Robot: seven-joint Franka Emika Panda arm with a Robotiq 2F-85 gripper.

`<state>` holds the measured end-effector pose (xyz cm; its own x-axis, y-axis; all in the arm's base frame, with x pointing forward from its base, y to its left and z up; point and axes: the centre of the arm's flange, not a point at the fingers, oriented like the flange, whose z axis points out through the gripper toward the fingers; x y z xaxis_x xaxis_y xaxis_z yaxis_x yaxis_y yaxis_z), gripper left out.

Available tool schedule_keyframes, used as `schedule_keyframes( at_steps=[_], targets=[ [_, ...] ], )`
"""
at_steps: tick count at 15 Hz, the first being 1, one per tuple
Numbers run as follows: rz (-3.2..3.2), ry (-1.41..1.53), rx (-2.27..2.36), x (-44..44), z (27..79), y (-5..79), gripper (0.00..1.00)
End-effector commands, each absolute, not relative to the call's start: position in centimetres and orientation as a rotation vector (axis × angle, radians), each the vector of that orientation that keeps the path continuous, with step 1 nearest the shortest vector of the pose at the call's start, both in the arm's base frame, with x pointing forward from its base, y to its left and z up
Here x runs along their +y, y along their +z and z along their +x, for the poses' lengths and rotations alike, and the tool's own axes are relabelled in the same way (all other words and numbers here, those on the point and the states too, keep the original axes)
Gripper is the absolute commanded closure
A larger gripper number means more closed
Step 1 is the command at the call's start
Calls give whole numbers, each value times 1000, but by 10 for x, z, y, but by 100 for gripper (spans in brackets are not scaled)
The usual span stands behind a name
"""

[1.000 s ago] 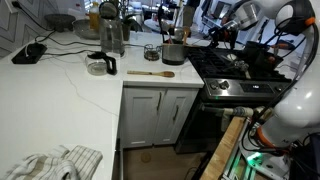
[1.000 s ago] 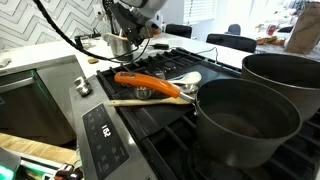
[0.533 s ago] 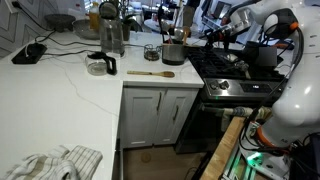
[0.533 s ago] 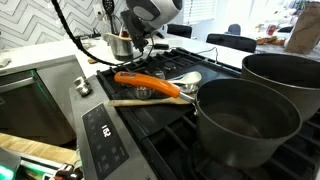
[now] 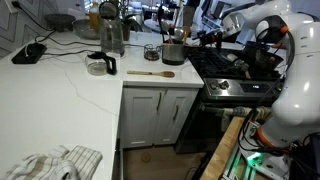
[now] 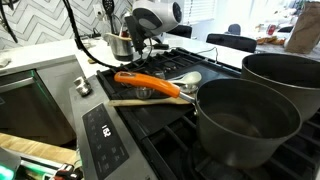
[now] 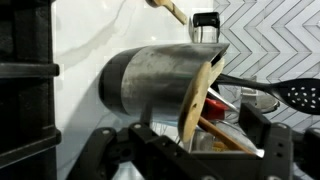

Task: Put the slotted spoon inside the silver holder.

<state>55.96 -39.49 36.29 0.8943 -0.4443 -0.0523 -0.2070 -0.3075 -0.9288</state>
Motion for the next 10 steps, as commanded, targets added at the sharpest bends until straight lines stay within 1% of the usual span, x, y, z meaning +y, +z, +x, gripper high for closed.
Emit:
schedule_keyframes(
  at_steps=[1,3,7,8,9,10],
  targets=[
    [-1804,-227,467,-408,571,359,38],
    [-1773,-195,449,-408,570,360,42],
    [-1731,-149,429,-414,559,365,38],
    [-1721,-147,422,-416,556,367,45],
    [-1713,-145,418,-418,554,370,61],
    [-1702,-143,414,-420,552,372,69]
  ],
)
